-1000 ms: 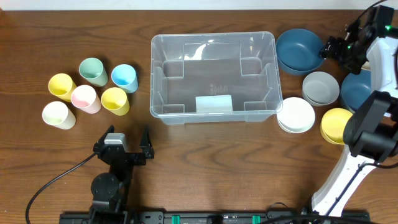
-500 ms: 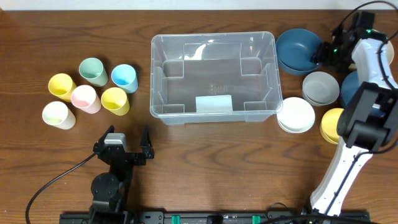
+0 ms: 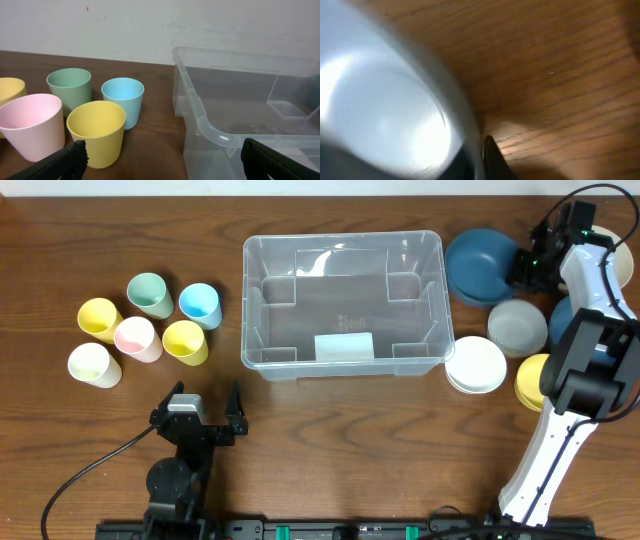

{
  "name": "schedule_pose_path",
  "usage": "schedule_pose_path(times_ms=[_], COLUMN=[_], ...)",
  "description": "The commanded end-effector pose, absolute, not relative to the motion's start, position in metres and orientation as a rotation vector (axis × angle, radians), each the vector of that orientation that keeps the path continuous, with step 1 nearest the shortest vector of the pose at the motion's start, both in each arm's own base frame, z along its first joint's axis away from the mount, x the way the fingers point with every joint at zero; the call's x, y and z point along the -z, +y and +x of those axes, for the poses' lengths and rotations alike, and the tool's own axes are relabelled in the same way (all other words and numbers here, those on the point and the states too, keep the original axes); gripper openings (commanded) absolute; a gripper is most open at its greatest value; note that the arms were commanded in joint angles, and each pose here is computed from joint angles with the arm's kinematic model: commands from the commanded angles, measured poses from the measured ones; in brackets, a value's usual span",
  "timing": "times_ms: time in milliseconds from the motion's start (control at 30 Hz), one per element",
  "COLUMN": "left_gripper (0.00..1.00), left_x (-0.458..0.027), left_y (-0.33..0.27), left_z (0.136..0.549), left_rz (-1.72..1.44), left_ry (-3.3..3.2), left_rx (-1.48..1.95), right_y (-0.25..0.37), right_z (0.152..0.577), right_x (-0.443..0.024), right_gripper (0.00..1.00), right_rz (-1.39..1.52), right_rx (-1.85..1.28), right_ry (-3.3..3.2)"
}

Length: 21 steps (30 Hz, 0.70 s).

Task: Pack container
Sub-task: 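Reach the right gripper to the dark teal bowl and grasp its rim, then lift the teal bowl and lower it into the clear bin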

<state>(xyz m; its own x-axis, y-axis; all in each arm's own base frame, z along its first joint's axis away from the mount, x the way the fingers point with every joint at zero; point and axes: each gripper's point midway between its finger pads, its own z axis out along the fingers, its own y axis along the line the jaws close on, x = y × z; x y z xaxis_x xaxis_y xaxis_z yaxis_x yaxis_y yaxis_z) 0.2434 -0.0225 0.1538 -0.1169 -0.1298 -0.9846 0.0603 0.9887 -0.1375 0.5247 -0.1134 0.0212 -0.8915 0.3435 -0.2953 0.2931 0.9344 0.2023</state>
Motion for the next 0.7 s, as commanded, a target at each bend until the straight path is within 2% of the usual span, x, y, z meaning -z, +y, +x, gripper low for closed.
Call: schedule_pose_path(times_ms=[0,167,267,467,667], left_gripper=[0.98,0.98,0.98,0.98,0.98], left_x=[-0.136,-0.136,-0.136,-0.136,-0.136], left_y=[-0.019,-0.019,-0.019,-0.019,-0.019], left_z=[0.243,0.243,0.243,0.243,0.243], left_rz=[-0.062,-0.062,-0.062,-0.062,-0.062], left_ry=[1.728,1.728,1.728,1.728,1.728], left_rx=[0.141,0.141,0.141,0.141,0.141], right_y=[-0.121,-0.126,-0.129,-0.13,-0.1], right_z=[0.527,0.529,0.535,0.538,0.517], right_x=[-0.028,-0.045,-0.076,-0.182,-0.29], right_gripper=[0.01,0.01,0.01,0.01,0.01], right_rz=[0.458,0.46,0.447,0.398,0.288], right_rx=[-0.148,-0.141,-0.128,-0.094,-0.158], right_ry=[2.749,2.718,2.657,2.471,2.284])
